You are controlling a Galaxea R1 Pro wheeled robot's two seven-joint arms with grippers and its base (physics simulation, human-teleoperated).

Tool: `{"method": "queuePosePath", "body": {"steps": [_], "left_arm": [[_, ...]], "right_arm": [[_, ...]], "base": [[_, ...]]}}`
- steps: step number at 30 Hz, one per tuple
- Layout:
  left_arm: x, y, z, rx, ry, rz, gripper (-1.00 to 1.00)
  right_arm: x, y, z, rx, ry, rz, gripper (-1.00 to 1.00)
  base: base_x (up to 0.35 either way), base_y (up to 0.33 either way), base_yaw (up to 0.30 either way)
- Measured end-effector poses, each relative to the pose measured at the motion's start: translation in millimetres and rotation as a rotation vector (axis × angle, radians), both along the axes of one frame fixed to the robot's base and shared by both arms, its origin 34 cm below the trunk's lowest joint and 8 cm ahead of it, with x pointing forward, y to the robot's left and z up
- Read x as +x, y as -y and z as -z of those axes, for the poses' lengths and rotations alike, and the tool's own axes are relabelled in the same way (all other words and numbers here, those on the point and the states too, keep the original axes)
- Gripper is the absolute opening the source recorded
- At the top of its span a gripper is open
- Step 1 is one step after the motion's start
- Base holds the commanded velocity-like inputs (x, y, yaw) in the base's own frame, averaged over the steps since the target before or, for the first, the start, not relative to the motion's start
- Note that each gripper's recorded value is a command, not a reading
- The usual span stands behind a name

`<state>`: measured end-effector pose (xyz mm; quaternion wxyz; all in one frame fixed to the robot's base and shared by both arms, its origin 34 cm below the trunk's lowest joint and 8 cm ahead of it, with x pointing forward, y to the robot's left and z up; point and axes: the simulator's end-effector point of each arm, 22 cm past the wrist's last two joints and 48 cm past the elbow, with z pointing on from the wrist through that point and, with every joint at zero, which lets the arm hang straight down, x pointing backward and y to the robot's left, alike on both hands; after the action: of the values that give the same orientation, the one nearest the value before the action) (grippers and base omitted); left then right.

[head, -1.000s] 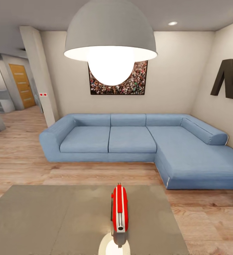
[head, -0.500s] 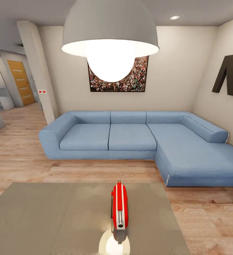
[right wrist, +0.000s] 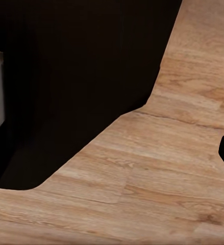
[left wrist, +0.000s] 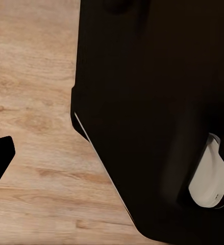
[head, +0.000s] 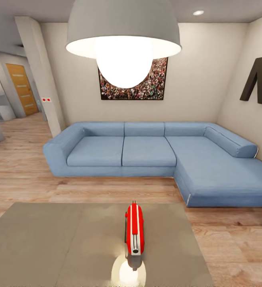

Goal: Turn on the radio receiver that's on the table in the living room.

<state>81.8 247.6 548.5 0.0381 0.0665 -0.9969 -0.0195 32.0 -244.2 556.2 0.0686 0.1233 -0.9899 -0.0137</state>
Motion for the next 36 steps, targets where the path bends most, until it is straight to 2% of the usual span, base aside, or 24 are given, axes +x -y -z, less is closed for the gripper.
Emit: {"method": "queuePosePath", "body": {"steps": [36], "left_arm": [[-22,0,-4,0.000,-0.059,0.001,1.00]], "right_arm": [[-22,0,-7,0.002,-0.059,-0.004,1.00]], "base": [[0.000,0.000,0.000]]}}
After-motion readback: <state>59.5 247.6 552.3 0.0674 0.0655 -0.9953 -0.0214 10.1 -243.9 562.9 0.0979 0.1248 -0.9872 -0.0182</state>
